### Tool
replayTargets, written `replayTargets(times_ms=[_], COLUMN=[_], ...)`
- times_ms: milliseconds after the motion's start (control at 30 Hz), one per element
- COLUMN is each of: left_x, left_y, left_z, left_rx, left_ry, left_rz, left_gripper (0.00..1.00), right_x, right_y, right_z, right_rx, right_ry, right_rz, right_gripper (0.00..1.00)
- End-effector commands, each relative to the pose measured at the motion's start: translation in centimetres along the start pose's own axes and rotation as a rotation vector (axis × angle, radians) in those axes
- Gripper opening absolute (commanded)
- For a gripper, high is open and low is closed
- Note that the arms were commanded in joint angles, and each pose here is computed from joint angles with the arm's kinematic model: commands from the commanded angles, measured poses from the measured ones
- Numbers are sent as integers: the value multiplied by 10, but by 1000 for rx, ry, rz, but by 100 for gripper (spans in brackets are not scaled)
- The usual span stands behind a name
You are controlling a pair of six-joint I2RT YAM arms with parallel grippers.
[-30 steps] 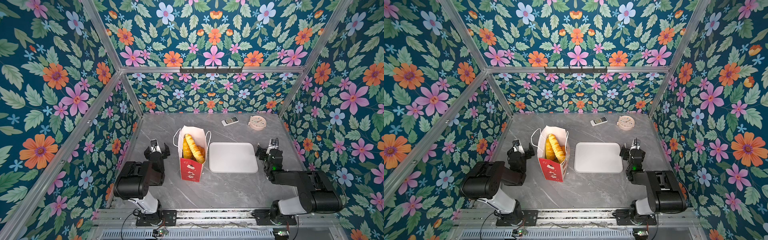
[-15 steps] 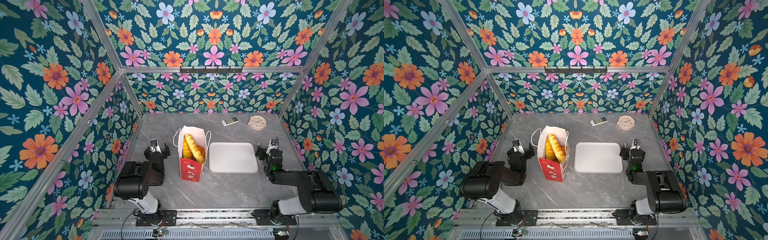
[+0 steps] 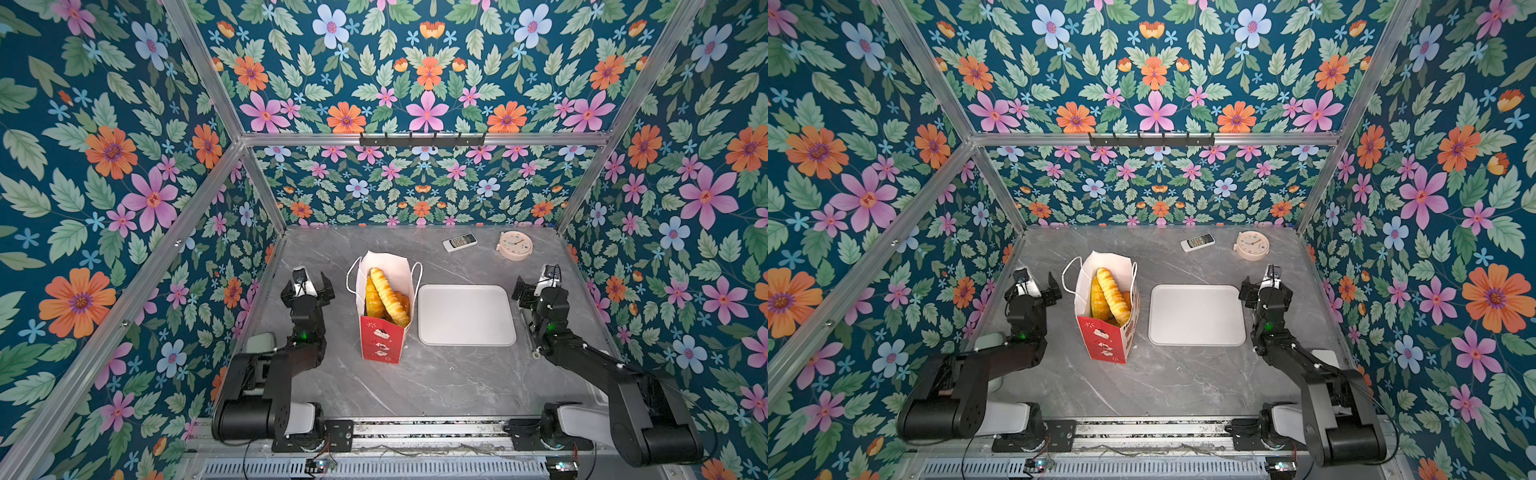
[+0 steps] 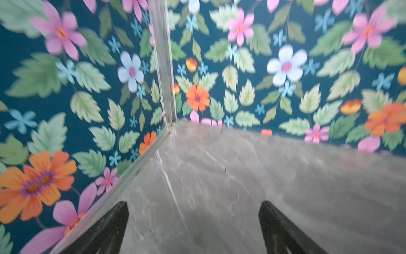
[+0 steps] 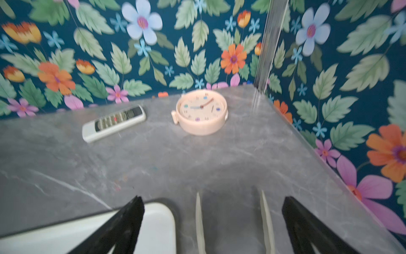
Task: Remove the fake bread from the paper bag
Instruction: 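Reach the left gripper to the bag rim while the right nears the tongs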
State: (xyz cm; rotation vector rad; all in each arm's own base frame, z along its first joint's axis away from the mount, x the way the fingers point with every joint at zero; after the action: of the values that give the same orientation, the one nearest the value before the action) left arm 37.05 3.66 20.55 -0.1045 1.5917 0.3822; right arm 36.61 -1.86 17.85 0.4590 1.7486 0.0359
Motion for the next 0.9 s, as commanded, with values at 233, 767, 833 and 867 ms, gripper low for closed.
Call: replayTargets(times_ms=[233, 767, 833, 867], left_x=[-71, -135, -133, -132], left_y=[7, -66, -69, -70], left_z=[-72, -198, -194, -191], left_rx=[170, 1001, 1008, 1008], left_ry=[227, 391, 395, 399], left_rz=[-339, -214, -210, -205], left_gripper=[85, 82, 81, 80], right_x=[14, 37, 39, 40], right_y=[-14, -7, -8, -9], right_z=[-56, -82, -83, -84], right_rx=[96, 82, 84, 86], right_ry=[252, 455, 458, 458], right_rz=[134, 218, 230, 232], right_gripper=[99, 99, 99, 99])
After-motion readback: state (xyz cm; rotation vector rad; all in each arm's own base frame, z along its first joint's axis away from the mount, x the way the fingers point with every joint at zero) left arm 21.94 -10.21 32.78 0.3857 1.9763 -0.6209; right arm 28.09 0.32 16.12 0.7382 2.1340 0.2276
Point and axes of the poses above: each gripper's point midway between its finger pads, its own z axis out along the fingers, its own y axis along the line the jaws close on, x = y × z, the point moved 1 cm from there along -z, back along the fingers, and after that the axes turned 13 degrees about z, right-handed, at the moved point
